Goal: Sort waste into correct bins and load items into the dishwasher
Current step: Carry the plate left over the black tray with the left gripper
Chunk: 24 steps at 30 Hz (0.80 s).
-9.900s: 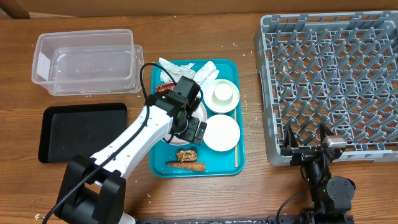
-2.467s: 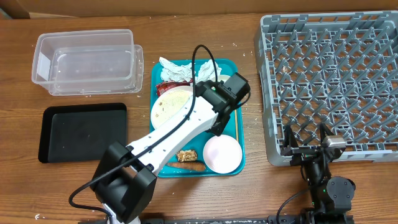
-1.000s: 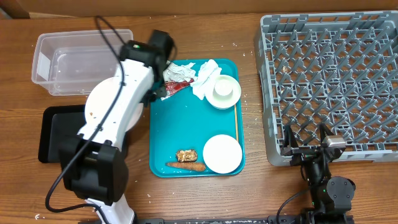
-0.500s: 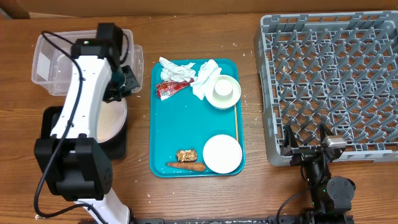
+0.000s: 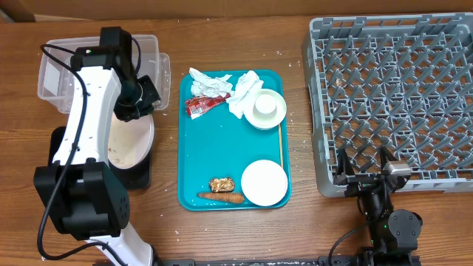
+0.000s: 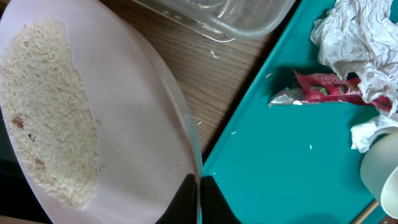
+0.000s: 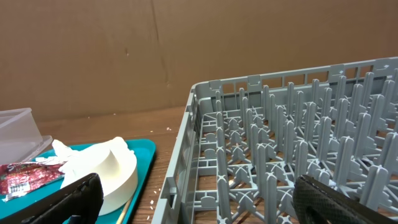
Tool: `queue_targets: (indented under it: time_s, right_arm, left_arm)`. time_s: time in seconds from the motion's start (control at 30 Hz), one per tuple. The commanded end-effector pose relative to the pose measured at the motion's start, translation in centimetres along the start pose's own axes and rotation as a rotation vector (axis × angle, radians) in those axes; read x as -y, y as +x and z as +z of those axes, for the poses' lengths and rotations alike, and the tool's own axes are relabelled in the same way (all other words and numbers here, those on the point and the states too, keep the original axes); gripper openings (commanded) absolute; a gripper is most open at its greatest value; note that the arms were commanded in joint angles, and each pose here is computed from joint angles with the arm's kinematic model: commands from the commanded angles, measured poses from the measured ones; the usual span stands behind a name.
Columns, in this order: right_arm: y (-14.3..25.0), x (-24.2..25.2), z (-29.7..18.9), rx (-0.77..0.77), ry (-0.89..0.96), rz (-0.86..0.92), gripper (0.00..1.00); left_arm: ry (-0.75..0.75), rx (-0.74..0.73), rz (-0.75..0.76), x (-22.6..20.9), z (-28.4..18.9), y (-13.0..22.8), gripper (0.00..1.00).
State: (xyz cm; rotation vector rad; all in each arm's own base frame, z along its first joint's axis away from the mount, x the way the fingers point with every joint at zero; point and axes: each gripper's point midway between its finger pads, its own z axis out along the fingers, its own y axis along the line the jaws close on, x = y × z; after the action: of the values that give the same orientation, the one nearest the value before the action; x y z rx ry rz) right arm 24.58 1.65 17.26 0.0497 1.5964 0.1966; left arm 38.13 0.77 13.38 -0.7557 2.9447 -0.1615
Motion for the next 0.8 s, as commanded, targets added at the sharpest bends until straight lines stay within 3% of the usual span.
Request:
queue_targets:
  time_s: [0.0, 0.37, 0.77]
  right_arm:
    - [0.1, 0.0, 0.0, 0.005, -0.001, -0.005, 1.0]
    - [0.1, 0.0, 0.0, 0.005, -0.001, -0.005, 1.0]
    - [0.1, 0.0, 0.0, 0.005, -0.001, -0.005, 1.0]
  left_arm:
    - [0.047, -0.003, 0.014, 0.2, -0.8, -0.4, 0.04]
    - [0.054, -0.004, -0.004, -0.9, -1.8, -0.3, 0.04]
    - [0.2, -0.013, 0.053, 0.8, -3.8, 0.6, 0.04]
